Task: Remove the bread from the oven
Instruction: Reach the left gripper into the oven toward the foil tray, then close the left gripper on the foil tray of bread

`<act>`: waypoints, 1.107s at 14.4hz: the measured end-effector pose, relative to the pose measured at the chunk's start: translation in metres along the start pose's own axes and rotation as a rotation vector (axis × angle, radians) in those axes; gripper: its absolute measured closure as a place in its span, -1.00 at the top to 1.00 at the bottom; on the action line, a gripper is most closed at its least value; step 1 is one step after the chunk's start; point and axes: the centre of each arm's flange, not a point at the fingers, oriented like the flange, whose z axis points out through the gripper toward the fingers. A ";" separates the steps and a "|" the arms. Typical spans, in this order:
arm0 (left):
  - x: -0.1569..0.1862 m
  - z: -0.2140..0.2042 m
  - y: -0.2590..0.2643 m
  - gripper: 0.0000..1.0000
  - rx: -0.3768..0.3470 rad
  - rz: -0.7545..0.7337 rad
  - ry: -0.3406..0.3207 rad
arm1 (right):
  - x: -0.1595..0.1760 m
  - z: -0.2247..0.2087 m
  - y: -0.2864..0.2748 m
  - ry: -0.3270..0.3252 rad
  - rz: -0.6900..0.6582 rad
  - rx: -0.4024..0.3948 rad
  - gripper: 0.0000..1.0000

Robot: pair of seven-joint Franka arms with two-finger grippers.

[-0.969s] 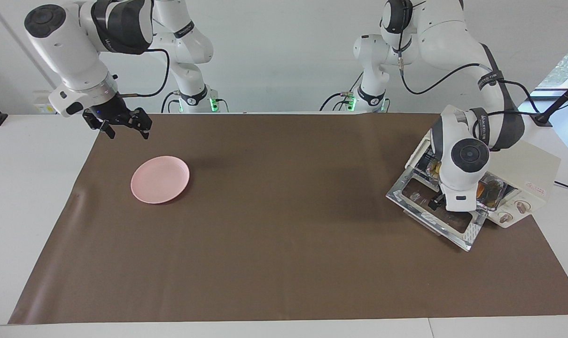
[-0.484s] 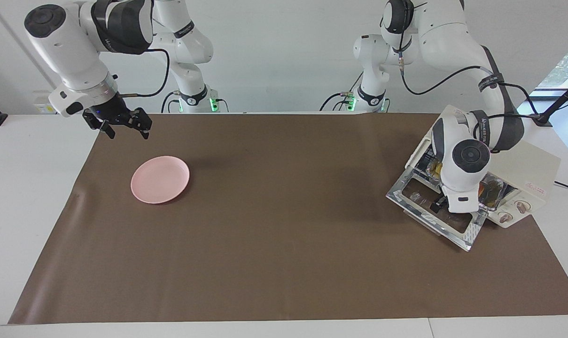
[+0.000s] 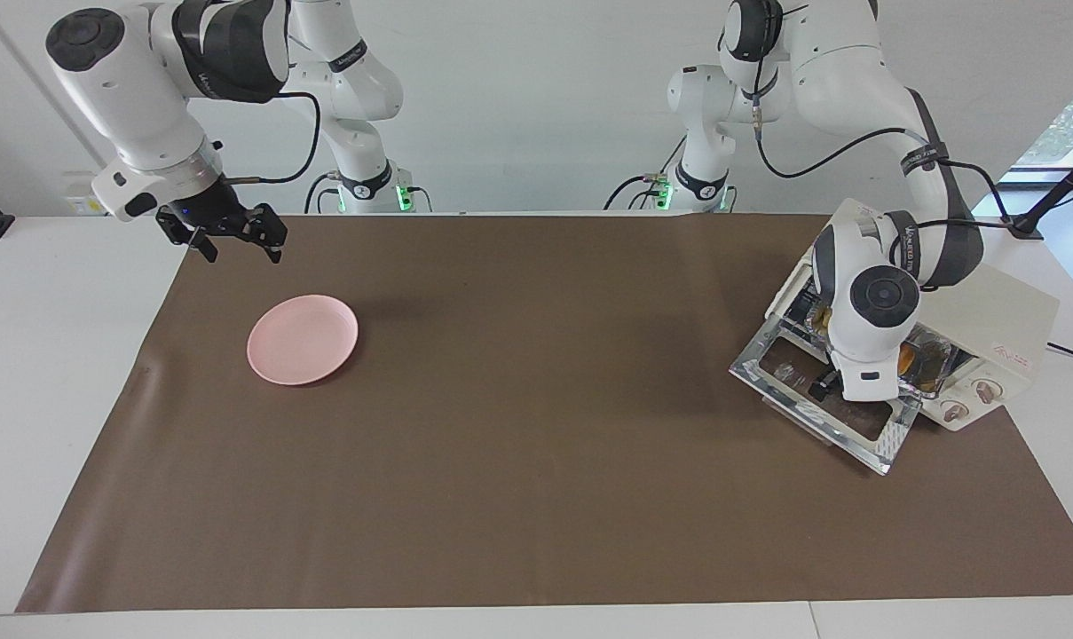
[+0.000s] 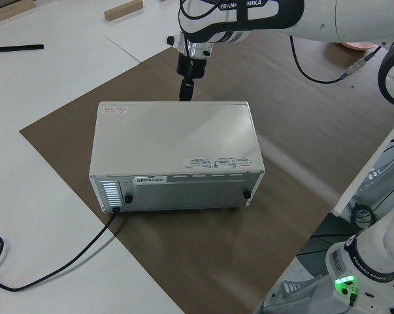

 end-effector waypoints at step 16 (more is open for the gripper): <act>0.002 0.013 -0.016 0.49 -0.013 -0.054 -0.005 | 0.000 0.000 0.000 -0.001 0.000 0.000 1.00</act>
